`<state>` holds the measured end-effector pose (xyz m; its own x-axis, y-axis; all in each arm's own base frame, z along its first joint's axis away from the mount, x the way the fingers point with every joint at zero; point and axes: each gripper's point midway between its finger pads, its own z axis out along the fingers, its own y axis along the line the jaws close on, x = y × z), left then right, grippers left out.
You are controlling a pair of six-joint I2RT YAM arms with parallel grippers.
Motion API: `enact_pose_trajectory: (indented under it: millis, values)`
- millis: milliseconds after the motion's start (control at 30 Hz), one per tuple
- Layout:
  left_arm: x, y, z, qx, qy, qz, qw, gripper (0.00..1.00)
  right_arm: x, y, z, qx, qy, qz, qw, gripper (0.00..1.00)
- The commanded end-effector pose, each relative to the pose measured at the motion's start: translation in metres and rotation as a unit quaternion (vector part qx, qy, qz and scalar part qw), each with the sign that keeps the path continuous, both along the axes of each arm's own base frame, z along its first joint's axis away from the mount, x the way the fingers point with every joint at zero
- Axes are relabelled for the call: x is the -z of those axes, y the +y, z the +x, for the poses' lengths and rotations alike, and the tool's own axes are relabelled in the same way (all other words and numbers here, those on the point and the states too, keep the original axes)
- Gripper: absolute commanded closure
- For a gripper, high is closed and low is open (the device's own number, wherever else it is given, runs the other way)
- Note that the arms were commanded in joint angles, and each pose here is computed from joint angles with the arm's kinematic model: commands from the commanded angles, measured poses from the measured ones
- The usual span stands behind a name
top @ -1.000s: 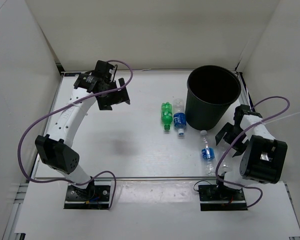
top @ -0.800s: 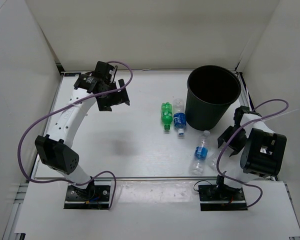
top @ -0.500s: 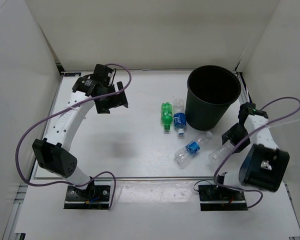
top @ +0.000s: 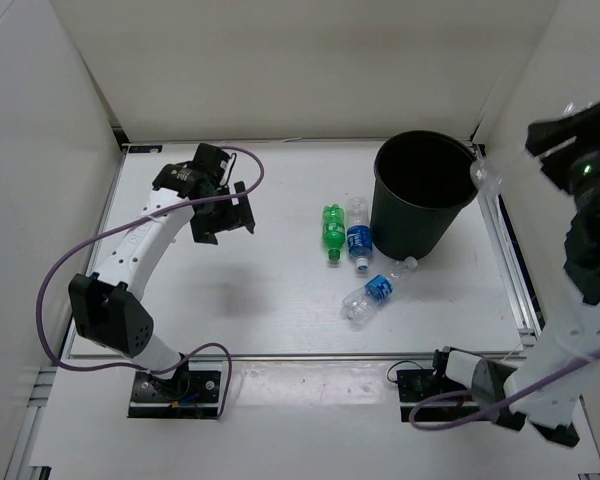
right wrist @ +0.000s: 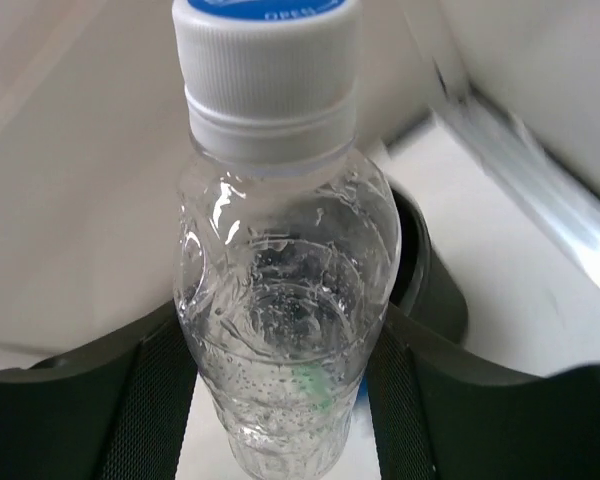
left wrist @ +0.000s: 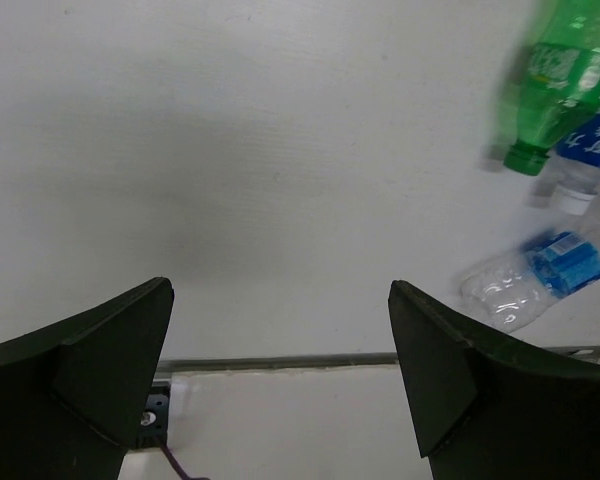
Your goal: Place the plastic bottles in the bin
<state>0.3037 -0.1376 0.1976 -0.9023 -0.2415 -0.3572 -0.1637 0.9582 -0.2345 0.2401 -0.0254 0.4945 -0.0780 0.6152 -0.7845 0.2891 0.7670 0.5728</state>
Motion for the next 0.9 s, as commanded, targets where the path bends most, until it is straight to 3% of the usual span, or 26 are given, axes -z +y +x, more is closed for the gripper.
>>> enact_pose_trajectory:
  millis: [0, 133, 167, 267, 333, 367, 433, 500, 633, 700, 733, 867]
  values:
    - [0.003, 0.004, -0.009, -0.004, 0.005, 0.000, 1.000, 0.00, 0.016, -0.022, 0.091, -0.008, 0.050, -0.038, 0.998, 0.75]
    - [-0.004, 0.006, -0.003, -0.009, -0.009, 0.007, 1.000, 0.00, 0.040, -0.023, 0.148, -0.008, 0.078, -0.056, 0.995, 0.71]
    - [-0.005, 0.005, -0.001, -0.009, -0.014, 0.004, 1.000, 0.00, 0.049, -0.013, 0.156, -0.023, 0.086, -0.056, 0.994, 0.63]
    - [-0.025, -0.009, 0.017, -0.009, -0.056, -0.033, 0.998, 0.00, 0.070, 0.013, 0.165, -0.052, 0.110, -0.065, 0.990, 0.54]
    - [-0.040, -0.023, 0.033, -0.003, -0.087, -0.067, 0.994, 0.00, 0.089, 0.027, 0.167, -0.078, 0.135, -0.079, 0.985, 0.39]
    - [-0.040, -0.030, 0.037, 0.001, -0.088, -0.083, 0.993, 0.00, 0.095, 0.039, 0.165, -0.093, 0.143, -0.088, 0.981, 0.26]
    - [-0.047, -0.041, 0.054, 0.002, -0.104, -0.104, 0.989, 0.00, 0.093, 0.044, 0.155, -0.089, 0.144, -0.092, 0.981, 0.10]
    - [-0.046, -0.052, 0.068, -0.007, -0.100, -0.124, 0.987, 0.00, 0.090, 0.050, 0.138, -0.093, 0.144, -0.088, 0.981, 0.00]
    - [-0.026, -0.081, 0.103, 0.002, -0.075, -0.116, 0.990, 0.00, 0.068, 0.056, 0.090, -0.103, 0.119, -0.064, 0.985, 0.00]
    - [-0.014, -0.095, 0.114, 0.013, -0.072, -0.125, 0.989, 0.13, 0.067, 0.061, 0.071, -0.118, 0.117, -0.051, 0.985, 0.00]
    - [-0.018, -0.113, 0.120, 0.036, -0.080, -0.155, 0.984, 0.15, 0.068, 0.063, 0.066, -0.123, 0.117, -0.049, 0.984, 0.00]
    - [0.031, -0.154, 0.144, 0.067, -0.034, -0.162, 0.984, 0.17, 0.074, 0.068, 0.046, -0.140, 0.125, -0.043, 0.981, 0.00]
